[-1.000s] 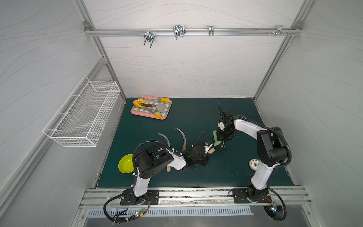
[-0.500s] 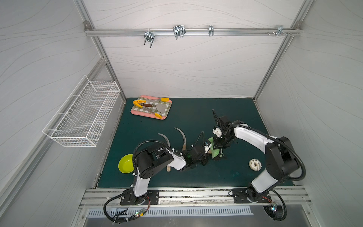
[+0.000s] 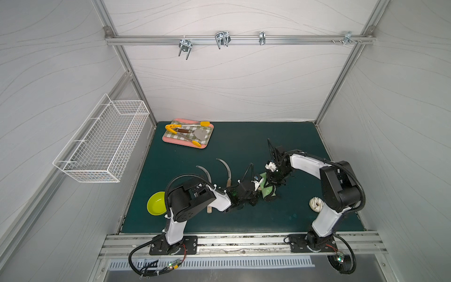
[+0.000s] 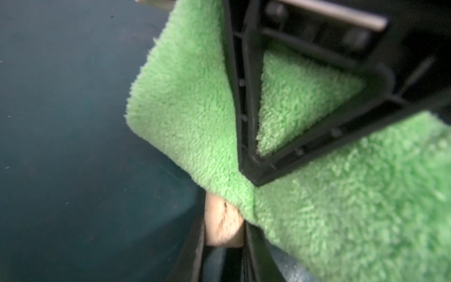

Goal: Wipe small sickles with rags
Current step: Wipe the small sickle at the center of the board.

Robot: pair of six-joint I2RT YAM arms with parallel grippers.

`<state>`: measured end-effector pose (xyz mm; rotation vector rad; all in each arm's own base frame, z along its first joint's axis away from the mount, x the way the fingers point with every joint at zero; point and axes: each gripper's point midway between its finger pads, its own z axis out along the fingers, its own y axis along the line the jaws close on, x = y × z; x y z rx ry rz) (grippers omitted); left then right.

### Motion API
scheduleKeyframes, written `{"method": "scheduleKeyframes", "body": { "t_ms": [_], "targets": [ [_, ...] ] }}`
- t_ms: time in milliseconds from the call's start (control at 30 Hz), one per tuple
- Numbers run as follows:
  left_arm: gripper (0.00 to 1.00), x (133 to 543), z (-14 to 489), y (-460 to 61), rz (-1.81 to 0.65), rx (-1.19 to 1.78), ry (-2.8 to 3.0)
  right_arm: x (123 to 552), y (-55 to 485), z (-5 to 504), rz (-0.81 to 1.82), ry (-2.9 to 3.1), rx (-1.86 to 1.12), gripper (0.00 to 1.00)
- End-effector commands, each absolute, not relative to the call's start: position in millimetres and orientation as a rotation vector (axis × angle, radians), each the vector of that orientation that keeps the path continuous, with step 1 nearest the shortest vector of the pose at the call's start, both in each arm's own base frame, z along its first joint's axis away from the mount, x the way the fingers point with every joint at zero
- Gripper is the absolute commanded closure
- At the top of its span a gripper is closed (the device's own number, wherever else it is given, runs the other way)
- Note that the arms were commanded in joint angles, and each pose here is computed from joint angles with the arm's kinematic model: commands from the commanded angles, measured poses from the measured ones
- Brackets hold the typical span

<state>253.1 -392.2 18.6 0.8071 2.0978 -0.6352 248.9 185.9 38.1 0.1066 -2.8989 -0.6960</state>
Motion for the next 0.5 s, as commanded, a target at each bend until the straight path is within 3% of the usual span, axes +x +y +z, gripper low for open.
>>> {"method": "scheduleKeyframes", "body": {
  "t_ms": [0,267,467],
  "targets": [
    [1.00,255,7,-390,-0.613,0.801,2.124,290,132,7,-0.371,-3.082,0.051,0.87],
    [1.00,255,3,-390,-0.610,0.807,2.135,323,106,19,-0.291,-3.177,-0.038,0.87],
    [1.00,254,2,-391,-0.609,0.812,2.138,328,115,68,-0.293,-3.266,0.047,0.87]
  ]
}}
